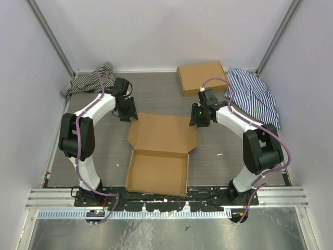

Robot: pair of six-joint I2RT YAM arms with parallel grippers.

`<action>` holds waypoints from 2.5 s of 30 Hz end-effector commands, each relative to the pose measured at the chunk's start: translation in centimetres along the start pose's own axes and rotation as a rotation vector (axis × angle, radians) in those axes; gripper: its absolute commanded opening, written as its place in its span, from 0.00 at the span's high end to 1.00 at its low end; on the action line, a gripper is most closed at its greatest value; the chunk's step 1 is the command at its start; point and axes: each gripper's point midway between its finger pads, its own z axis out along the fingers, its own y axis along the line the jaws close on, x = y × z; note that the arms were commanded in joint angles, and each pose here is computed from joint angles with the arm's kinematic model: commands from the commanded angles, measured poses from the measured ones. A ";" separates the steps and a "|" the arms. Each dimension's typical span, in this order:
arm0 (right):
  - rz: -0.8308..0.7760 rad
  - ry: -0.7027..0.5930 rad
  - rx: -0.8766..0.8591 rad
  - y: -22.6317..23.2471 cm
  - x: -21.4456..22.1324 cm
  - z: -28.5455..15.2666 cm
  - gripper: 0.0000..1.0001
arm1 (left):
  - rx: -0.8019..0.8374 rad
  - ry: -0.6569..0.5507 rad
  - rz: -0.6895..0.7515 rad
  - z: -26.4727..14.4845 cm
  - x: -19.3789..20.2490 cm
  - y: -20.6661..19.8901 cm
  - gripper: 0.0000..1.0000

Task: Fold the paper box

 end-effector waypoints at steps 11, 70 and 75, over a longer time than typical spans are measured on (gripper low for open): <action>-0.017 -0.011 -0.081 1.6 -0.9 0.5 0.84 | 0.045 0.032 0.006 1.2 -0.5 -1.1 0.61; -0.139 -1.269 -0.398 9.3 -3.8 -22.3 0.99 | 0.431 -1.150 0.208 -26.2 2.0 -4.8 1.00; -0.140 -1.268 -0.358 8.8 -3.7 -20.9 0.99 | 0.439 -1.218 0.217 -25.9 1.6 -4.8 1.00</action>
